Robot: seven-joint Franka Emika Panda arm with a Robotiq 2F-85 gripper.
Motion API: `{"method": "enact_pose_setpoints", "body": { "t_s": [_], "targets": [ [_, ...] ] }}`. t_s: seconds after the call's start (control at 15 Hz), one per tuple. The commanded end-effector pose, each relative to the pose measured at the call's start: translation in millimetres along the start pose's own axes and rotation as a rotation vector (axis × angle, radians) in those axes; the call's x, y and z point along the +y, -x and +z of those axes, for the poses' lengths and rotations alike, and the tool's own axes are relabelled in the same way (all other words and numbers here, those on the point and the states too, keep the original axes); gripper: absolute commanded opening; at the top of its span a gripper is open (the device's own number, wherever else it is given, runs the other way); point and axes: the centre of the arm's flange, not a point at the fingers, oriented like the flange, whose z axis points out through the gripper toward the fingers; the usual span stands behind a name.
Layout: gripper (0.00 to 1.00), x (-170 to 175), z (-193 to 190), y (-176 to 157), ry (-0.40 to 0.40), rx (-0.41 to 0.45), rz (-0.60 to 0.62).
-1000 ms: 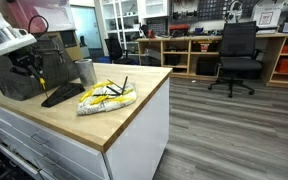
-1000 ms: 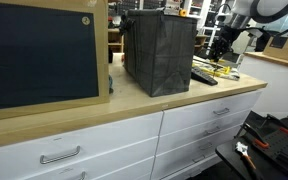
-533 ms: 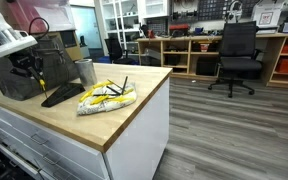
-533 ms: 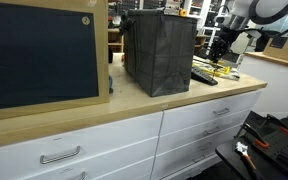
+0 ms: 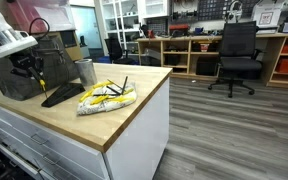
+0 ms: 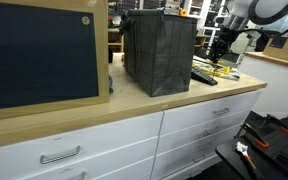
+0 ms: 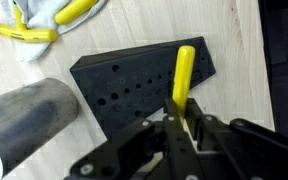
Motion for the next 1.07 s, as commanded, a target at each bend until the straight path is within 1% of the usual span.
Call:
{"method": "enact_pose_setpoints", "body": {
  "t_s": [0.0,0.47,1.0],
  "targets": [
    [0.04,4.1,-1.6,3.8,0.013,0.002,-0.015],
    [0.04,7.4,1.8,3.3,0.020,-0.015,-0.022],
    [0.04,12.0,1.3,-2.5,0.045,-0.010,-0.039]
  ]
}}
